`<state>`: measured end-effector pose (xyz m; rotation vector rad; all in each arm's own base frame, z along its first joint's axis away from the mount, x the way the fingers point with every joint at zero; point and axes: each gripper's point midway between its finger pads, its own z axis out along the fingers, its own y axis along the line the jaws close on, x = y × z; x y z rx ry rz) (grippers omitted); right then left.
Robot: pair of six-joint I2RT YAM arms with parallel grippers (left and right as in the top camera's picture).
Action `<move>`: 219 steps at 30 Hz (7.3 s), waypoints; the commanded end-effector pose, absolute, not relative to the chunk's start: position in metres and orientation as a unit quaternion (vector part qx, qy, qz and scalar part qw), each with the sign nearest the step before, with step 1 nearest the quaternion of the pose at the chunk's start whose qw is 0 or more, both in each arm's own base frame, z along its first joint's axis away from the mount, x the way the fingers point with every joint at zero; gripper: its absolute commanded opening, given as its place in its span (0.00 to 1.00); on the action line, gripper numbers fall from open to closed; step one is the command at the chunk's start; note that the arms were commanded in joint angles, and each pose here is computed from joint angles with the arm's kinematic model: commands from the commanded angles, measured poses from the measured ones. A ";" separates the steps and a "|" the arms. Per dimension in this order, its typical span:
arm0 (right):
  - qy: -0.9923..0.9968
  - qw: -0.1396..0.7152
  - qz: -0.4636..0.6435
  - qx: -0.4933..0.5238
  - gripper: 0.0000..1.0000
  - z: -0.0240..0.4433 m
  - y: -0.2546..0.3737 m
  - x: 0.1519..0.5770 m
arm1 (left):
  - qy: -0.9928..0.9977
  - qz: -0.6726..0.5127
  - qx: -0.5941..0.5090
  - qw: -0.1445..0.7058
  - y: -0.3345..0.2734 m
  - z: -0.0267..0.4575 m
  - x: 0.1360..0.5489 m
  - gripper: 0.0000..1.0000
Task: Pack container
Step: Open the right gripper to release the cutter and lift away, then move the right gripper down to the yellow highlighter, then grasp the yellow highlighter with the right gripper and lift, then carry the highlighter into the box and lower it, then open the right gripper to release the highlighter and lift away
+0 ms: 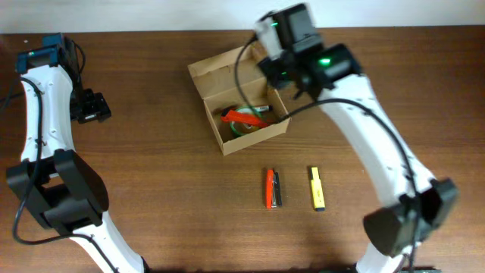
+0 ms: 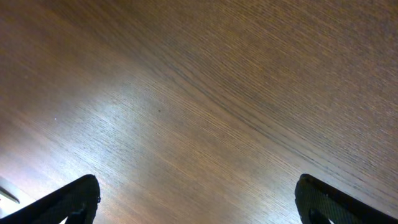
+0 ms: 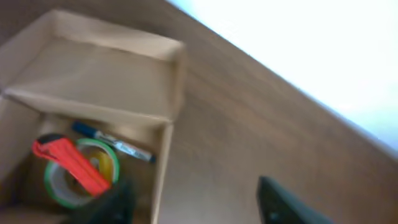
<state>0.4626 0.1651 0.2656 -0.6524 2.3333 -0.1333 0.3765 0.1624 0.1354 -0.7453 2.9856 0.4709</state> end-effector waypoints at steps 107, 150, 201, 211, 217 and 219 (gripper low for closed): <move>0.935 0.310 0.010 -0.173 0.04 0.245 0.090 0.433 | 0.961 0.149 -0.233 0.012 0.162 0.135 0.375 1.00; 0.696 0.124 -0.116 -0.698 0.04 0.098 0.241 0.443 | 0.961 0.149 -0.233 0.012 0.162 0.135 0.375 1.00; 0.843 0.412 -0.011 -0.345 1.00 0.300 0.227 0.457 | 0.961 0.149 -0.233 0.012 0.162 0.135 0.375 1.00; 0.944 0.313 0.037 -0.096 0.32 0.287 0.138 0.401 | 0.961 0.149 -0.233 0.012 0.162 0.135 0.375 1.00; 0.969 0.246 0.012 0.016 0.36 0.204 0.102 0.352 | 0.961 0.149 -0.233 0.012 0.162 0.135 0.375 1.00; 0.976 0.212 0.010 0.052 0.37 0.170 0.095 0.330 | 0.961 0.149 -0.233 0.012 0.162 0.135 0.375 1.00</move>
